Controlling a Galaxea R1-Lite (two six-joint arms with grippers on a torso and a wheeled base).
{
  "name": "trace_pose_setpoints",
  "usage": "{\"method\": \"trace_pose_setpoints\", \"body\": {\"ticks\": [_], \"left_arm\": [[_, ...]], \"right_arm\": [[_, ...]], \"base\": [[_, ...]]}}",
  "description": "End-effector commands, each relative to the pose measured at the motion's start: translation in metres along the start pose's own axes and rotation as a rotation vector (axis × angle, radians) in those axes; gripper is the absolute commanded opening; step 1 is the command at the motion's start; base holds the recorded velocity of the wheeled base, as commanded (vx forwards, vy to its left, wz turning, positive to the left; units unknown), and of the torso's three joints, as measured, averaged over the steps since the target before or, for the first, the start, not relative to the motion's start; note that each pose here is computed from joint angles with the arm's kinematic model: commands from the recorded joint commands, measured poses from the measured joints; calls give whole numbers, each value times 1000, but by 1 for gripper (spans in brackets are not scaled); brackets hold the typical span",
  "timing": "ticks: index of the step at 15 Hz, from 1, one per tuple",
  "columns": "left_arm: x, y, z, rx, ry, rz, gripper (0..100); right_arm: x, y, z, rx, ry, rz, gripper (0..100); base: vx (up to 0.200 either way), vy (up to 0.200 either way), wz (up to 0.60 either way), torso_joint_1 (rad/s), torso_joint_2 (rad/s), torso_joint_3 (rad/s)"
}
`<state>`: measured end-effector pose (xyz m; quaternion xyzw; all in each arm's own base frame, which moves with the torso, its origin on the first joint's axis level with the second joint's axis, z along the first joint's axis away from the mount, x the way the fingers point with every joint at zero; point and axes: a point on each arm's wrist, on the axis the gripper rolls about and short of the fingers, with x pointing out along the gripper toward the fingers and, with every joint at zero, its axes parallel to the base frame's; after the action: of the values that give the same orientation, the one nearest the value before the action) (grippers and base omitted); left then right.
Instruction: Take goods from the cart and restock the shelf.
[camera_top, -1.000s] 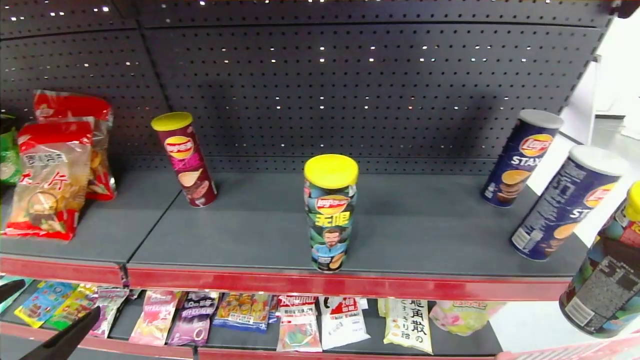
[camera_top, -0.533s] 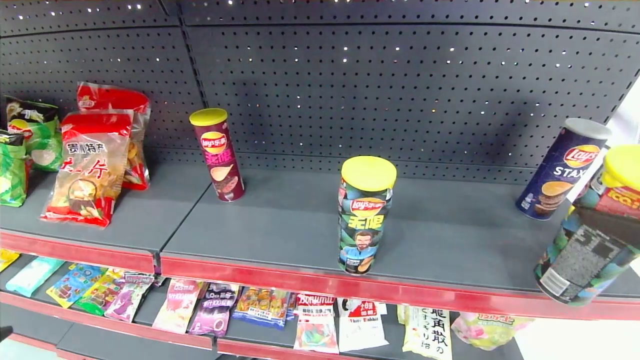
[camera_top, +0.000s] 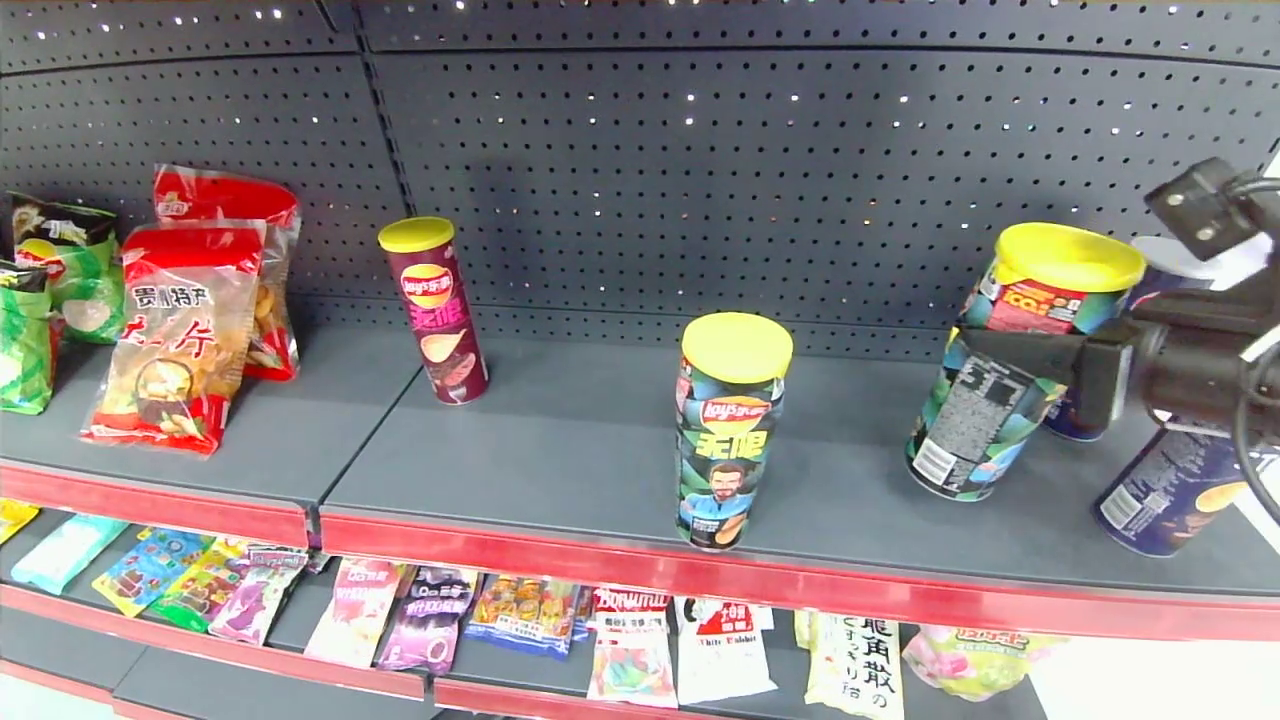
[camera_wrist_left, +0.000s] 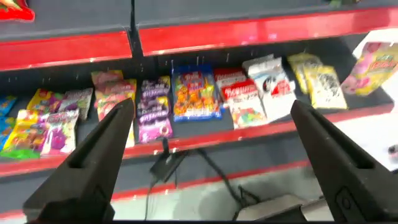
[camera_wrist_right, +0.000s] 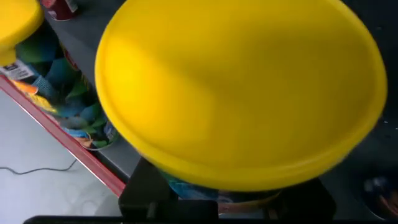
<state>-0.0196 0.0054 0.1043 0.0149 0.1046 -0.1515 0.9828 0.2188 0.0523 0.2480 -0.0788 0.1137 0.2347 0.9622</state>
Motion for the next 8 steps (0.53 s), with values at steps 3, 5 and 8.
{"method": "trace_pose_setpoints", "body": {"ticks": [3, 5, 8], "left_arm": [[-3, 2, -20, -47, -125, 50, 100], [-5, 2, -21, -57, -145, 32, 100], [-5, 3, -22, -18, -156, 78, 100]], "right_arm": [[59, -11, 2, 22, 46, 68, 0], [77, -13, 7, 14, 39, 117, 0], [116, -7, 11, 7, 35, 195, 0]], "base": [[0, 0, 0, 0, 0, 0], [0, 0, 0, 0, 0, 0], [0, 0, 0, 0, 0, 0]]}}
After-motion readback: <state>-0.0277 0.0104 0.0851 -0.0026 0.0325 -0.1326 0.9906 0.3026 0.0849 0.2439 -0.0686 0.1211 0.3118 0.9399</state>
